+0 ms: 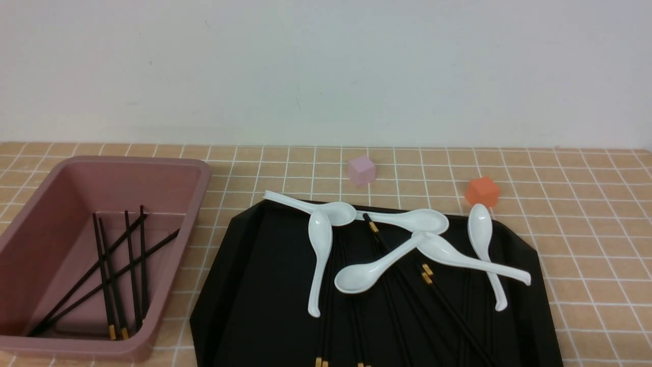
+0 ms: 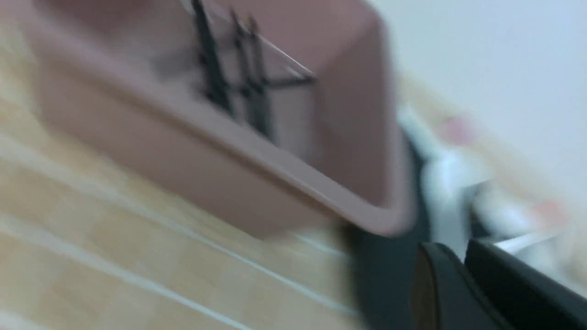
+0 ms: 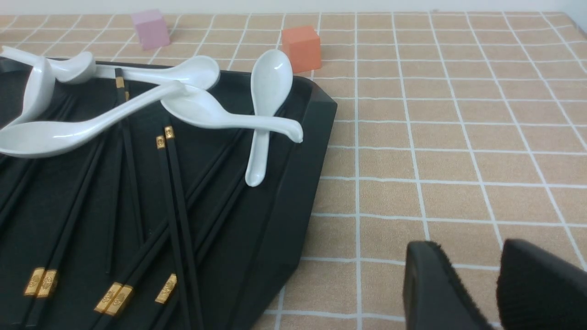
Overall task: On brown tablecloth take chopsticks from black tray and put them in box.
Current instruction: 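Reach over to the black tray and grasp a pair of chopsticks with the left gripper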
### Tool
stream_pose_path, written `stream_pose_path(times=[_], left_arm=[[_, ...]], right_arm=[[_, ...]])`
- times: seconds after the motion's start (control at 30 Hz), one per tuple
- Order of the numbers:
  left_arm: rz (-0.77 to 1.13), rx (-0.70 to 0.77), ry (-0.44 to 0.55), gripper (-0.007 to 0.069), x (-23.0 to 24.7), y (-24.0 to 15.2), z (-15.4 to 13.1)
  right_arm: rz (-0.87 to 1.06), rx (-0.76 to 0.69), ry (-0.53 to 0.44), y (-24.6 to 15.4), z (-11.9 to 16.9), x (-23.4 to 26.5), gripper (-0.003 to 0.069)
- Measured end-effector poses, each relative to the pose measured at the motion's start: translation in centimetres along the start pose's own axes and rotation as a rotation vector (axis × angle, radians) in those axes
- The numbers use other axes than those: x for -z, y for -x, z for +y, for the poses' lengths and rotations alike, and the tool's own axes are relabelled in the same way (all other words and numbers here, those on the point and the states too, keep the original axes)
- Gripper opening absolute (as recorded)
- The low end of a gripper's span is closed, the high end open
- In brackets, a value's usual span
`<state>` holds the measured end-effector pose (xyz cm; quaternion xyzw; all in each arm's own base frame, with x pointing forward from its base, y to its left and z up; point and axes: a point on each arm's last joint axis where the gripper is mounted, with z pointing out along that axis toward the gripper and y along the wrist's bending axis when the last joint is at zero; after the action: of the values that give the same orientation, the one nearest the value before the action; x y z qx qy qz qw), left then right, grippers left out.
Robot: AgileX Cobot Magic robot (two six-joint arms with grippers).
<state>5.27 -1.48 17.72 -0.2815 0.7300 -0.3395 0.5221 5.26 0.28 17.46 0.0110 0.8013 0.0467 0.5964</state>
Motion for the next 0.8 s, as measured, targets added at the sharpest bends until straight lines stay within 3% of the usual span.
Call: stream_pose_path(times=[0.03,0.07,0.1,0.23,0.5,0.6,0.63,0.73,0.8], left_arm=[[0.019,0.166,-0.028,0.0101,0.0,-0.1,-0.3],[0.022,0.193,-0.032,0.0102,0.0,-0.2,-0.3],[0.046,0.392,-0.067,0.0104,0.0,-0.3,-0.7],[0.084,0.697,-0.128,0.0105,0.1,-0.3,-1.3],[0.048,0.950,-0.219,0.0095,0.2,0.5,-1.9],[0.079,0.936,-0.264,0.0048,0.8,1.1,-3.3],[0.067,0.817,-0.342,0.0000,2.0,2.4,-5.5],[-0.013,0.549,-0.448,-0.0013,4.2,4.7,-8.9],[-0.045,0.376,-0.438,-0.0013,4.7,6.4,-11.3]], right_arm=[[0.000,0.000,0.000,0.0,0.0,0.0,0.0240],[0.000,0.000,0.000,0.0,0.0,0.0,0.0240],[0.000,0.000,0.000,0.0,0.0,0.0,0.0240],[0.000,-0.001,0.000,0.0,0.0,0.0,0.0240],[0.000,0.000,0.000,0.0,0.0,0.0,0.0240],[0.000,0.000,0.000,0.0,0.0,0.0,0.0240],[0.000,0.000,0.000,0.0,0.0,0.0,0.0240],[0.000,0.000,0.000,0.0,0.0,0.0,0.0240],[0.000,0.000,0.000,0.0,0.0,0.0,0.0240]])
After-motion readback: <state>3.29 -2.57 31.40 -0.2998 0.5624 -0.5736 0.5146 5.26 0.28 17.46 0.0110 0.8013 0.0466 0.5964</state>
